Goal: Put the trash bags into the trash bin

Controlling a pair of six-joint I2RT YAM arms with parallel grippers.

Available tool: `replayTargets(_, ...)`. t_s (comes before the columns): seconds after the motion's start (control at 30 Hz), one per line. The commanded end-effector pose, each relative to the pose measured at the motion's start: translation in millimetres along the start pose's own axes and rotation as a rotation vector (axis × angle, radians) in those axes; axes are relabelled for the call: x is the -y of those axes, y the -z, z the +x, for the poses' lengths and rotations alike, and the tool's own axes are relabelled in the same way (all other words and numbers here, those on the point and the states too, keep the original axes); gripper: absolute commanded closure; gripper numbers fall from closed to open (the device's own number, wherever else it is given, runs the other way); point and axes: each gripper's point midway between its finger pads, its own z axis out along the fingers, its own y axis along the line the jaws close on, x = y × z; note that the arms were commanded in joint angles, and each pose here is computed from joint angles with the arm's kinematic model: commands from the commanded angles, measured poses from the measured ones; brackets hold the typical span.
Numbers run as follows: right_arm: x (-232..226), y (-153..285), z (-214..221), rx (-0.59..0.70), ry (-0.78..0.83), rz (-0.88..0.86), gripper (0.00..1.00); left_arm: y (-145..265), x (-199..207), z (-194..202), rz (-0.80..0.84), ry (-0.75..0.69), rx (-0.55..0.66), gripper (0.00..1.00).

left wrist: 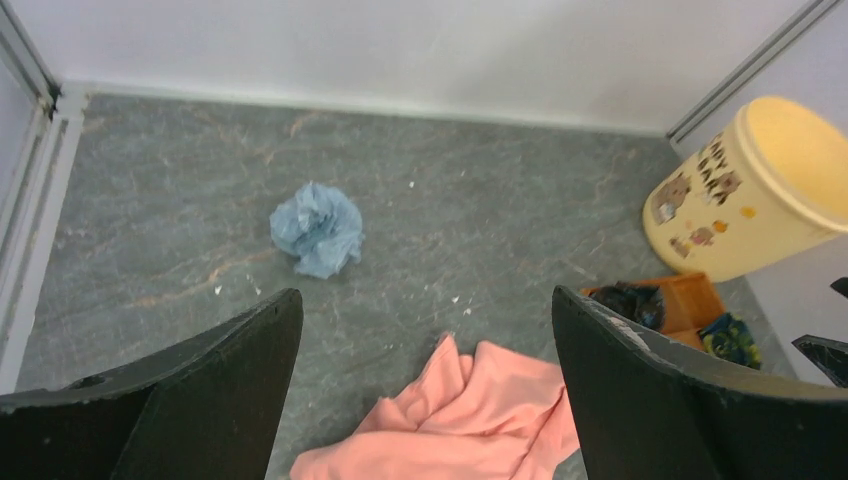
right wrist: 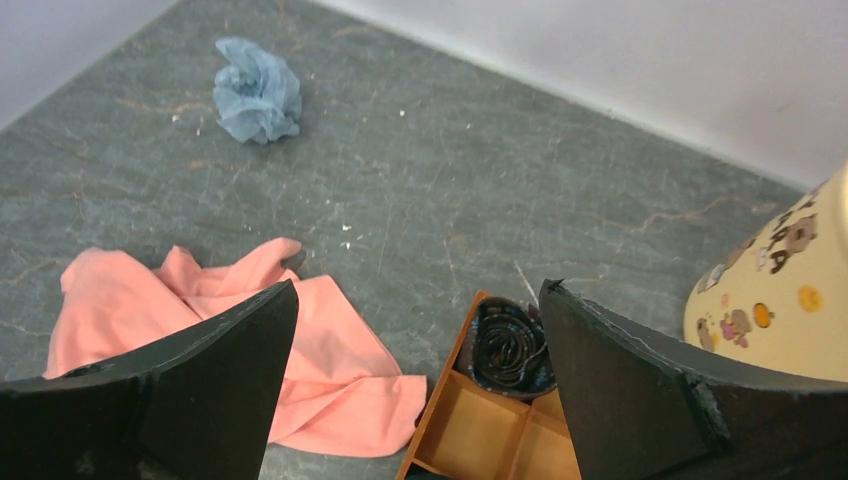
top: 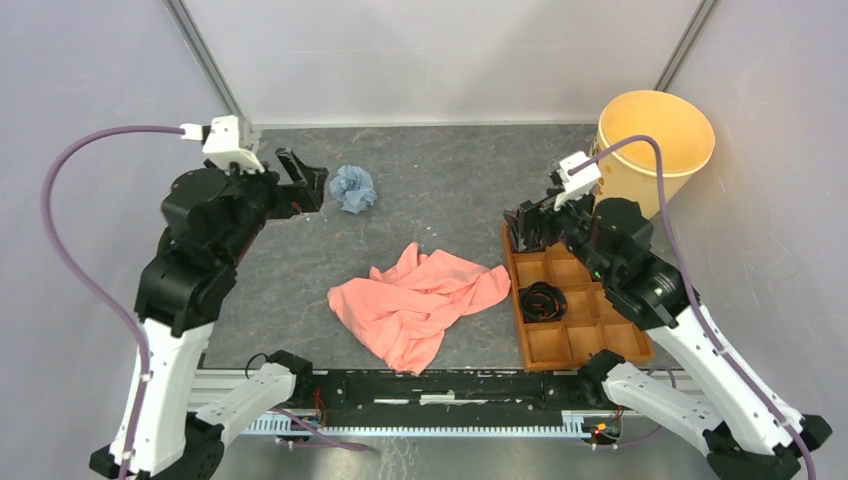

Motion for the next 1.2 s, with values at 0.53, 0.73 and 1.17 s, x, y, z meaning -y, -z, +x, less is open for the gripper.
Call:
replayTargets(0.53, -22, -29, 58, -0.015, 0.028, -0.061, 0.02, -126, -101, 157, -0.367, 0.131, -0.417, 0.00)
replayTargets(0.73, -46, -20, 67, -0.002, 0.002, -0.202, 0.02, -201, -123, 184, -0.233, 0.334, -0.426, 0.00)
replayTargets(1.17, -57, -19, 92, -0.101, 0.007, -0.263, 0.02, -322, -141, 246, -0.061, 0.507, -0.537, 0.10)
